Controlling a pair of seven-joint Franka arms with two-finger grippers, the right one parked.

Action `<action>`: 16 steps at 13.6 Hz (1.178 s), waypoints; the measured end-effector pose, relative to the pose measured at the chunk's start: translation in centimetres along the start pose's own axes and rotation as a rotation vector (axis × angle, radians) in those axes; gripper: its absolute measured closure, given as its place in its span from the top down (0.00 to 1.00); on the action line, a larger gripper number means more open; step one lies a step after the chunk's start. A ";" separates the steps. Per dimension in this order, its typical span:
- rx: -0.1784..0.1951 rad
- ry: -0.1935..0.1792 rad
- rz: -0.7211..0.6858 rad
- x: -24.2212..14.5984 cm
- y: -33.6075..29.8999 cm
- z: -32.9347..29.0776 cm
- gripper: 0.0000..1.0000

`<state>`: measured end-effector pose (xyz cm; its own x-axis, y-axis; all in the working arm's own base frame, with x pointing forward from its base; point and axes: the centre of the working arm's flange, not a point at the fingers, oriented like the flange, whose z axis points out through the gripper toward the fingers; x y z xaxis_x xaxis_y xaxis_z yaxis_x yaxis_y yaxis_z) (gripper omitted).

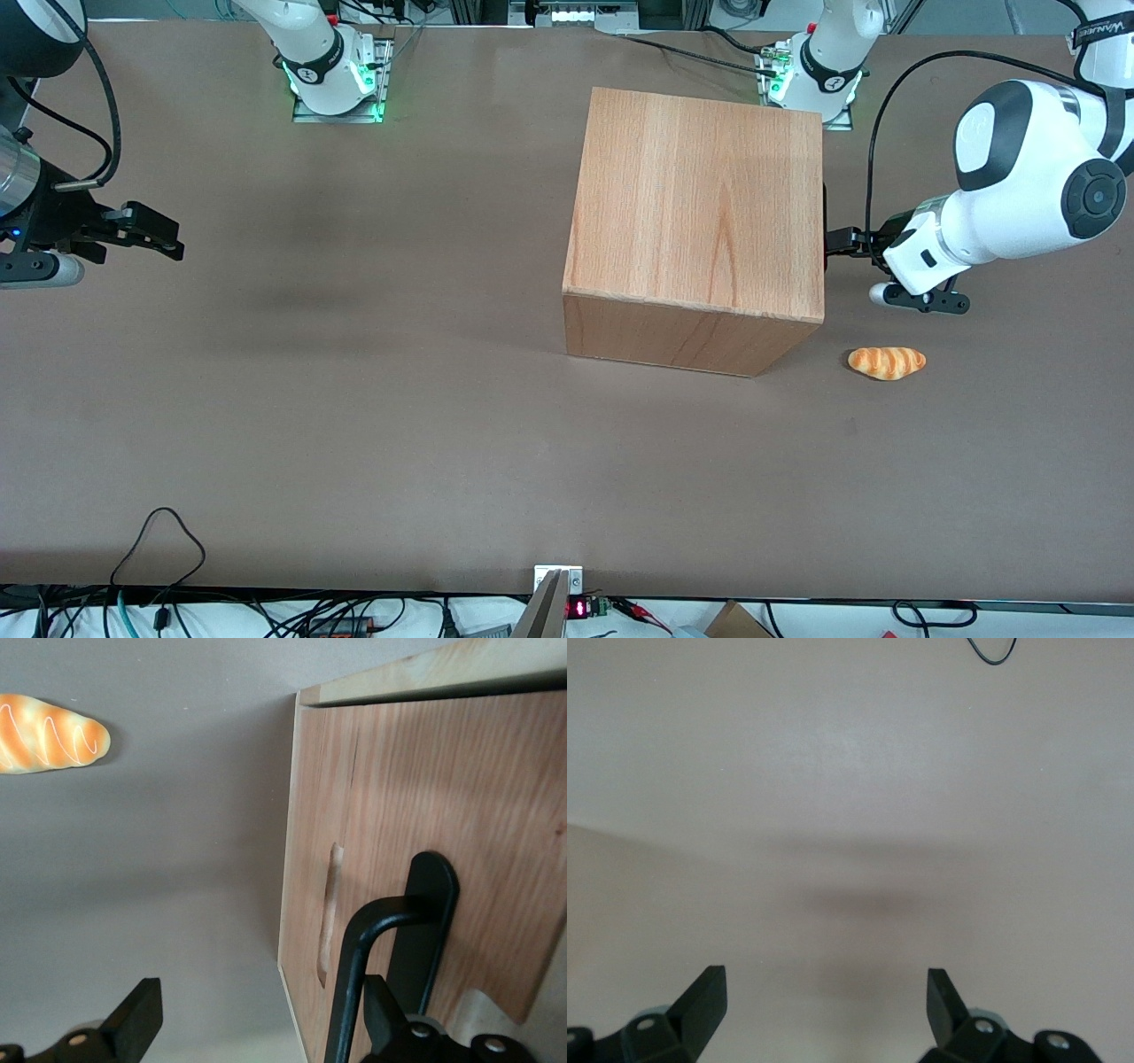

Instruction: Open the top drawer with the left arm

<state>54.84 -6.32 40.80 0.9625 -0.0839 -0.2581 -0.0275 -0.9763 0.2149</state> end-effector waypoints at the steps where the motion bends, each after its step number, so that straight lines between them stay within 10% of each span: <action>1: 0.000 0.000 0.000 0.1 0.0 0.1 1.00; 16: -0.008 0.008 -0.021 1.0 -2.8 1.4 1.00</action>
<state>55.46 -3.98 38.64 0.9648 -0.0622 -0.2554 -0.0055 -0.9762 0.2170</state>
